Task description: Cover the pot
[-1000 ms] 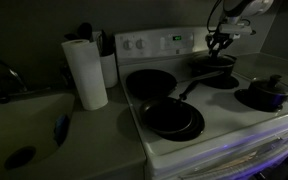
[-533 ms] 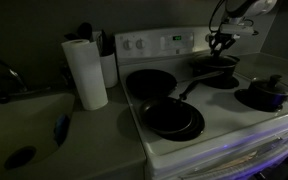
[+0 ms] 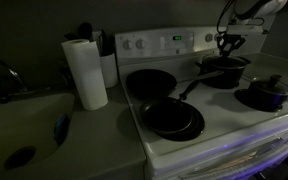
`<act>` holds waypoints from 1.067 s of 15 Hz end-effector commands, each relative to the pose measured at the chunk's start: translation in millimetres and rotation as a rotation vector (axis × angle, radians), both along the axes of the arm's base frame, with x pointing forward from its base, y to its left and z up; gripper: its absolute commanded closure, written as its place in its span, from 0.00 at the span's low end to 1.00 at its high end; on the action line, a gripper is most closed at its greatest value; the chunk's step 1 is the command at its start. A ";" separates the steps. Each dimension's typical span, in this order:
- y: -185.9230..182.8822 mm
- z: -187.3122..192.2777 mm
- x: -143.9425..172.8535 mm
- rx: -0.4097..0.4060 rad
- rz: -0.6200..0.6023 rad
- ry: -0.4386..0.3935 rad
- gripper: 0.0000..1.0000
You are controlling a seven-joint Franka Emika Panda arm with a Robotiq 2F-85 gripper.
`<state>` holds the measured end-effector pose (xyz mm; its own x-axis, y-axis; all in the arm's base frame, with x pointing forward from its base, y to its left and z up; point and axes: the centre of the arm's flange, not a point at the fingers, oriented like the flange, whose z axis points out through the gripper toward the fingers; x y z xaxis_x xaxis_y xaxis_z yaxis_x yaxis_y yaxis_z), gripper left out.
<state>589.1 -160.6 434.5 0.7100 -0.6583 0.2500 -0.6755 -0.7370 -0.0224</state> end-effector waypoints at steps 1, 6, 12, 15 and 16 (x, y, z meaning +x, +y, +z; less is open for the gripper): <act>-5.7 -15.5 -21.8 0.002 -0.004 0.051 0.87; 0.7 -13.1 -15.4 0.061 0.020 0.025 0.37; 20.4 10.5 -10.6 0.075 0.076 0.023 0.02; 33.8 29.7 -11.2 0.054 0.064 0.073 0.00; 37.5 36.1 -12.0 0.046 0.070 0.092 0.00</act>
<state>583.1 -135.3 445.1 0.7615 -0.6226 0.1801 -0.6265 -0.7783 -0.0417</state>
